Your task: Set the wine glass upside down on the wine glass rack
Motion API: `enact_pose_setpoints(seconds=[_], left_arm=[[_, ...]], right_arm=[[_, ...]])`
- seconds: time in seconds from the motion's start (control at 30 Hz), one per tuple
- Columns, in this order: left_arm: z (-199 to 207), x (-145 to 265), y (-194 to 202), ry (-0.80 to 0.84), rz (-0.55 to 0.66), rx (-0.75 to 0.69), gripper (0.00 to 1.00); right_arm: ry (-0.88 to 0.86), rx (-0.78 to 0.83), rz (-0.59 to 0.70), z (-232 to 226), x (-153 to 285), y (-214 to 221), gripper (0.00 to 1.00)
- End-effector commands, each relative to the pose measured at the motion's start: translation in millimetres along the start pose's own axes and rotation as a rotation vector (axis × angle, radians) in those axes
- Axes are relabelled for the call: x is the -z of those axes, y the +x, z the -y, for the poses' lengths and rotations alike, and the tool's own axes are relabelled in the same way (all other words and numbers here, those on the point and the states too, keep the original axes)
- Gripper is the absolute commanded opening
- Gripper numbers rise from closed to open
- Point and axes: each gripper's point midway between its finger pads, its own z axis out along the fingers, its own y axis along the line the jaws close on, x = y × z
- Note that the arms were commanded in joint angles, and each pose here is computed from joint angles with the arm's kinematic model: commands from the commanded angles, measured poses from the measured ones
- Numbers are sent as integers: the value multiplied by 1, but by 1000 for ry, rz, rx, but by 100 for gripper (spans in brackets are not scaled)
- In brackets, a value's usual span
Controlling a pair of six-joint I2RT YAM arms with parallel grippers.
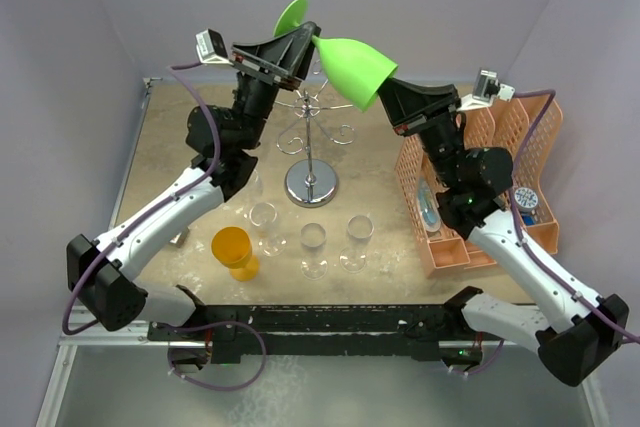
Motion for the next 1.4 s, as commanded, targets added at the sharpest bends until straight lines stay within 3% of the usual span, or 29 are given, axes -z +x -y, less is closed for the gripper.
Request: enact_pose_setpoints(seconds=[0.0, 0.1, 0.2, 0.4, 0.5, 0.67, 0.87, 1.1, 1.37], left_arm=[[52, -3, -12, 142, 57, 12, 18], [59, -1, -13, 161, 63, -19, 0], [64, -2, -11, 158, 49, -79, 0], [76, 4, -10, 143, 25, -232, 0], [68, 0, -2, 53, -48, -374, 0], [41, 5, 18, -38, -213, -532, 0], [26, 18, 47, 9, -409, -643, 0], [1, 29, 52, -3, -514, -819, 0], [1, 56, 81, 270, -649, -931, 0]], right_arm=[[-123, 46, -37, -31, 10, -1, 0], [-122, 53, -55, -31, 15, 2, 0], [-110, 68, -72, -30, 20, 3, 0], [0, 184, -49, -25, 38, -19, 32], [59, 238, -114, -21, 48, -18, 44], [156, 351, -283, -4, 70, -3, 50], [146, 410, -315, -30, 74, -27, 59], [135, 268, -360, -56, 58, -31, 62], [141, 98, -420, -82, 44, -34, 65]])
